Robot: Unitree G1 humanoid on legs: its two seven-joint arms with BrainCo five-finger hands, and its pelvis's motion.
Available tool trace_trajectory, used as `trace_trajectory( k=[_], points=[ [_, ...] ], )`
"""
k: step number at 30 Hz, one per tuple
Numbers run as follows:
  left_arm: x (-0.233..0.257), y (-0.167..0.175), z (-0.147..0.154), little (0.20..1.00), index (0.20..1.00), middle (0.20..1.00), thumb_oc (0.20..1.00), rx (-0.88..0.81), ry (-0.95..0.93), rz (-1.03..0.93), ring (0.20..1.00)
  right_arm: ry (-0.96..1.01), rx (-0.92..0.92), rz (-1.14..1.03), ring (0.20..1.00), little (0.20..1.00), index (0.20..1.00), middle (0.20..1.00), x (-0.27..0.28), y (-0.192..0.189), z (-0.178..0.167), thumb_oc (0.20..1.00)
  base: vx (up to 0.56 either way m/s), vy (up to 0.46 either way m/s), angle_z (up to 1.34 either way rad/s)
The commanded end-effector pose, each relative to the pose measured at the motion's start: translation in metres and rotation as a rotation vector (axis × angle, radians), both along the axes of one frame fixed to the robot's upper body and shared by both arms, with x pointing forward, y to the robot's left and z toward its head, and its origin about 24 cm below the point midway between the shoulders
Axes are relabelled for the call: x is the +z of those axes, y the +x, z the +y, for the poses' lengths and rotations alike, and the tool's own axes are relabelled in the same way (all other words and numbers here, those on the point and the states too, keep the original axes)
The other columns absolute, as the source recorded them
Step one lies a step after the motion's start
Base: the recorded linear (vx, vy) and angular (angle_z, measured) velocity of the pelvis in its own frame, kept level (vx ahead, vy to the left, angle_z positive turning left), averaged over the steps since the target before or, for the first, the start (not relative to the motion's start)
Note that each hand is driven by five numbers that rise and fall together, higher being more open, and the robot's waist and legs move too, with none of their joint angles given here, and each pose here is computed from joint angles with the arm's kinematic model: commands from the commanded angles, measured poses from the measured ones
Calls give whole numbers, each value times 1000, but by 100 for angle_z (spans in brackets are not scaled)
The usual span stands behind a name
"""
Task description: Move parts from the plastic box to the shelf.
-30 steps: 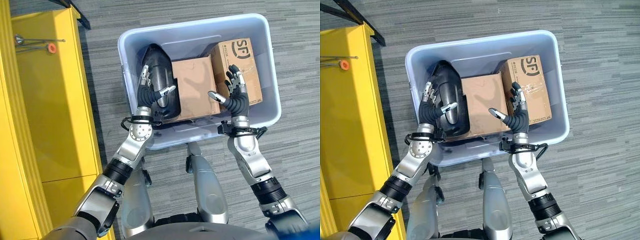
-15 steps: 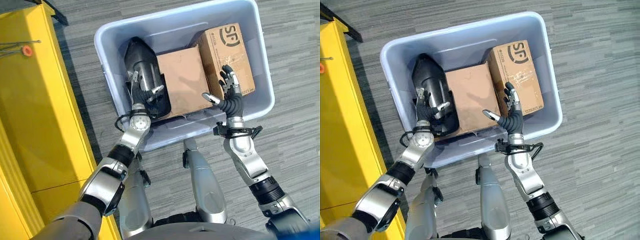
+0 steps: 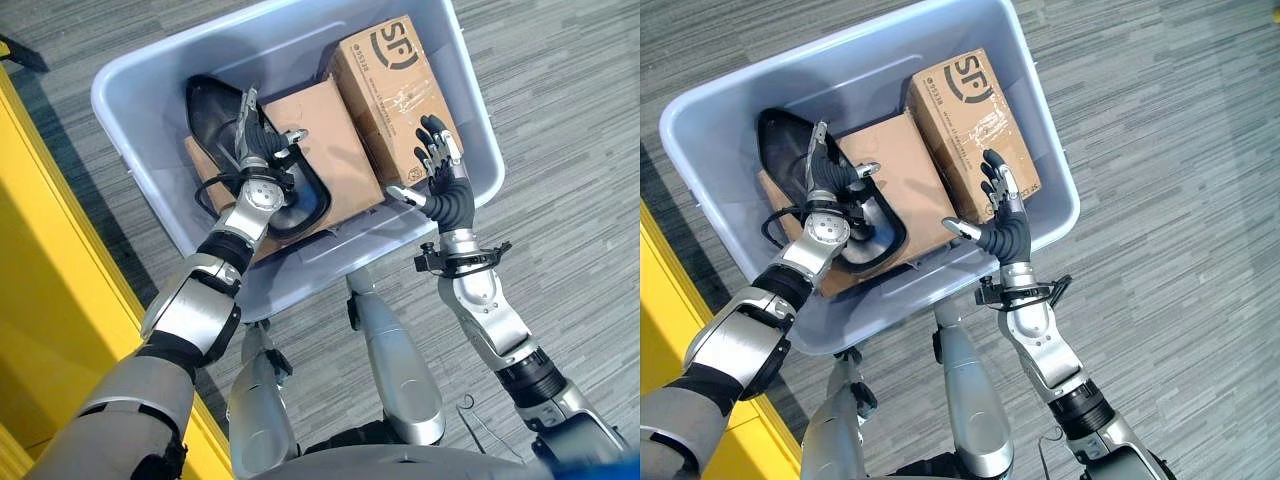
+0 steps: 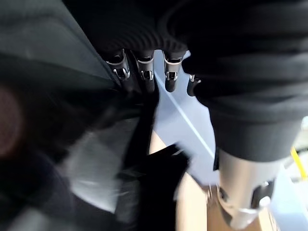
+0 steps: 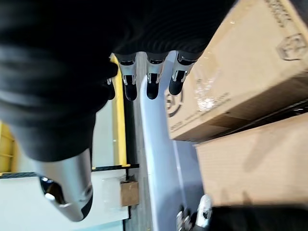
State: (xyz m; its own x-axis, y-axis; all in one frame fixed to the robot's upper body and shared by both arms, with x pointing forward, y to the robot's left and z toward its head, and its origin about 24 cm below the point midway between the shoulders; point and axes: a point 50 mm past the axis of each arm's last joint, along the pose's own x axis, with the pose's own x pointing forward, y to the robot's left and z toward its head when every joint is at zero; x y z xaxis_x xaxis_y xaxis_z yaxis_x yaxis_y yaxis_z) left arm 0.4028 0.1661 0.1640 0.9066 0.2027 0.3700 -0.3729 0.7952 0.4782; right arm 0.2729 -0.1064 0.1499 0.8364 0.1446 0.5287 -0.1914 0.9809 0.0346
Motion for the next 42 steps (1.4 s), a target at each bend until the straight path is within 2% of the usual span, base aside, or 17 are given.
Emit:
trace_trajectory(
  k=[1,10,16,18,20,22,24,28,34,38,41,42],
  points=[
    [-14,-3,-3,1000,1000,1000,1000,-41,95,34,1000,60,4,-99,1000,1000,1000,1000,15,-5,-9,1000,0,0,0],
    [-51,-12,-27,1000,1000,1000,1000,-156,199,155,1000,53,-1,-97,1000,1000,1000,1000,13,-7,-15,1000,-21,-9,-1],
    [-76,-24,-47,1000,1000,1000,1000,-269,349,217,1000,48,-6,-82,1000,1000,1000,1000,9,-10,-21,1000,11,1,-1],
    [-78,-28,-54,1000,1000,1000,1000,-332,480,209,1000,33,-18,-82,1000,1000,1000,1000,8,-10,-25,1000,13,16,-3],
    [-76,-28,-55,1000,1000,1000,1000,-353,521,195,1000,31,-21,-85,1000,1000,1000,1000,9,-11,-27,1000,3,5,-2],
    [-65,-29,-58,1000,1000,1000,1000,-411,673,133,1000,22,-25,-91,1000,1000,1000,1000,10,-11,-31,1000,0,16,-1],
    [-62,-29,-58,1000,1000,1000,1000,-418,685,122,1000,19,-26,-91,1000,1000,1000,1000,9,-11,-31,1000,0,0,0],
    [-39,-31,-57,1000,1000,1000,1000,-490,924,21,1000,-3,-57,-93,1000,1000,1000,1000,9,-13,-42,1000,0,0,0],
    [-33,-29,-42,1000,1000,1000,1000,-488,1191,18,1000,-30,-77,-83,1000,1000,1000,1000,6,-15,-51,1000,-4,29,5],
    [-28,-26,-30,1000,1000,1000,1000,-476,1540,-6,1000,-52,-79,-73,1000,1000,1000,1000,4,-14,-56,1000,0,42,1],
    [-13,-28,-23,1000,1000,1000,1000,-450,1594,-61,1000,-45,-95,-63,1000,1000,1000,1000,2,-15,-60,1000,0,0,0],
    [6,-33,-23,1000,1000,1000,1000,-433,1618,-166,1000,-37,-113,-74,1000,1000,1000,1000,4,-17,-64,1000,0,0,0]
  ],
)
